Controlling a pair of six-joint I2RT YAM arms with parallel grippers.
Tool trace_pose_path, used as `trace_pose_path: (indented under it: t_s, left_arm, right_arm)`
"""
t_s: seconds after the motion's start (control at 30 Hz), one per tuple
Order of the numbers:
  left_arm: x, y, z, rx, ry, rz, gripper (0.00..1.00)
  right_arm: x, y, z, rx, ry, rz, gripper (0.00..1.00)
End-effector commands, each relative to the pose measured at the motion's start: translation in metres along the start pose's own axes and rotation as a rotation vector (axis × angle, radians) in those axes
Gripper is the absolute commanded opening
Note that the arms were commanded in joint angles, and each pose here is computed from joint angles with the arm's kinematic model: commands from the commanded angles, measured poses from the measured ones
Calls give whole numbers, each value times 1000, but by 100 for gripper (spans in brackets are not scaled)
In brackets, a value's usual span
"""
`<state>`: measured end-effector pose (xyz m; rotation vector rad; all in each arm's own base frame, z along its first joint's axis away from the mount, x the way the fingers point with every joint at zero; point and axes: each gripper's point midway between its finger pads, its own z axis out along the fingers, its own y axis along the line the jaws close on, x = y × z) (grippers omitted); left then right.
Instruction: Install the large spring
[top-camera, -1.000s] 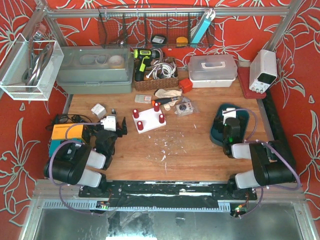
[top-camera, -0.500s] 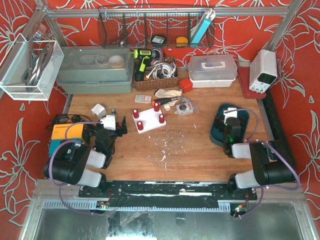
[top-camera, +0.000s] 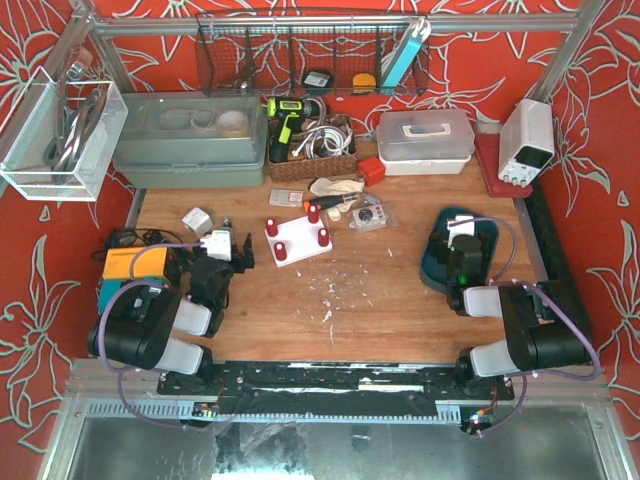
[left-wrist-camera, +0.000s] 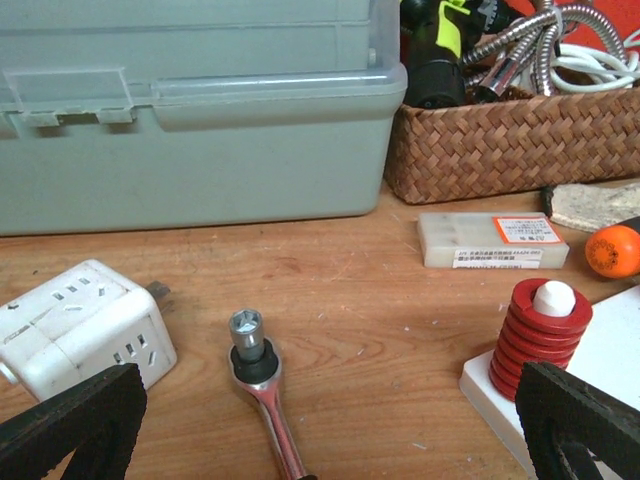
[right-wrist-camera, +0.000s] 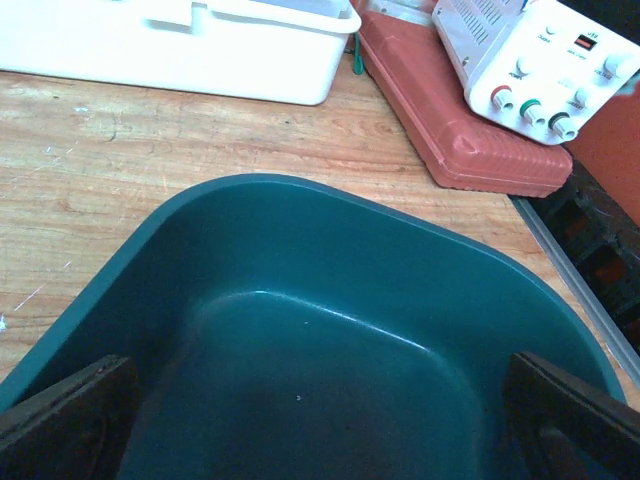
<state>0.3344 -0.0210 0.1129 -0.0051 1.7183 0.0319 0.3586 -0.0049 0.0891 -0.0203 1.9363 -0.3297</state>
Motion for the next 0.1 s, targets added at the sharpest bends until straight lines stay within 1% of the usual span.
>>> trace_pose_path:
  t_s: [0.0,0.07]
  left_arm:
    - [-8,2,6,11,-16,-16,100]
    - [-9,2,6,10,-18,-16,100]
  right_arm:
    - [-10,-1,1,-1,-31,28,99]
    - [-10,-2,1,0,-31,28,99]
